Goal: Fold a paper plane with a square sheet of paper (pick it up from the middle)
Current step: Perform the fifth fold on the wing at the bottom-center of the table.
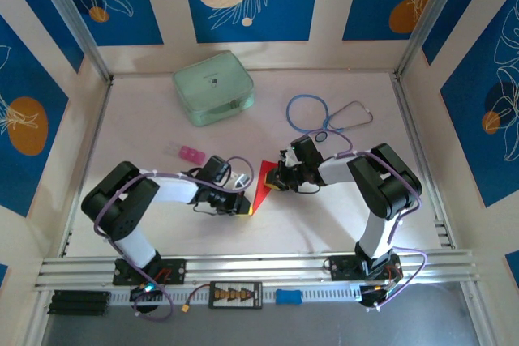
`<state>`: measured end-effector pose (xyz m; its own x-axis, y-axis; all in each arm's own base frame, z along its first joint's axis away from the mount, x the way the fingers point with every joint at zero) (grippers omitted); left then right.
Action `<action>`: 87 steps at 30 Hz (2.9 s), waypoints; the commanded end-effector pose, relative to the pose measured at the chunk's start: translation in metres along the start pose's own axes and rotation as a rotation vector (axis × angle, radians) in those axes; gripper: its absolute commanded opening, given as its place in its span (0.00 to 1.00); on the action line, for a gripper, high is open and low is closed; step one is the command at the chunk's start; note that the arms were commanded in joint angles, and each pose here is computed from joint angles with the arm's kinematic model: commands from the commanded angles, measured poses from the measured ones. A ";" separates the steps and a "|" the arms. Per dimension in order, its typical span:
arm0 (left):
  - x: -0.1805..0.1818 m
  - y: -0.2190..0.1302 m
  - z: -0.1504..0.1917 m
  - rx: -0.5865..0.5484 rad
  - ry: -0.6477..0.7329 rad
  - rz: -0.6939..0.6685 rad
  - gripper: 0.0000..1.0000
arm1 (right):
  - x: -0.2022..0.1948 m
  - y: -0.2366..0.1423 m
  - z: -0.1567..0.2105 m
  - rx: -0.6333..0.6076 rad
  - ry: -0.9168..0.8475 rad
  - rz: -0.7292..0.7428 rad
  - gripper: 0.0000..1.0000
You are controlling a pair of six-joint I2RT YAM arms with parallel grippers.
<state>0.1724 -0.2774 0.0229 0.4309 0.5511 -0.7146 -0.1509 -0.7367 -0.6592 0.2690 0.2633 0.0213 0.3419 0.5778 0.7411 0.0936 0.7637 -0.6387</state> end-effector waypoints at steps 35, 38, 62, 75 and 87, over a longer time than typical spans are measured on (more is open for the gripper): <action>-0.039 0.011 -0.086 -0.130 0.064 0.043 0.00 | -0.065 0.002 0.002 -0.072 0.139 0.211 0.12; -0.025 0.019 -0.074 -0.080 0.028 0.009 0.00 | -0.065 0.002 0.002 -0.075 0.138 0.214 0.12; 0.022 0.000 0.049 0.175 -0.079 -0.198 0.00 | -0.072 0.002 0.002 -0.081 0.152 0.241 0.12; -0.043 -0.033 -0.037 -0.128 0.107 -0.096 0.00 | -0.064 0.003 0.003 -0.079 0.154 0.224 0.12; -0.033 0.002 -0.092 -0.124 0.093 -0.091 0.00 | -0.063 0.005 0.005 -0.073 0.154 0.210 0.12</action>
<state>0.2309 -0.3296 0.0681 0.5236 0.5728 -0.6307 -0.0114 -0.7355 -0.6775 0.2727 0.2640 0.0216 0.3617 0.5777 0.7318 0.1437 0.7410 -0.6560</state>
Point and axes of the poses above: each hand's point on the last joint's axis, 136 mm out from that joint toward the fingers, its own y axis out along the fingers, its own x axis along the line the jaws close on, z = x × y, the point moved 1 cm from there along -y, back along the fingers, and after that the axes turned 13 degrees about y, right-handed, at the moved point
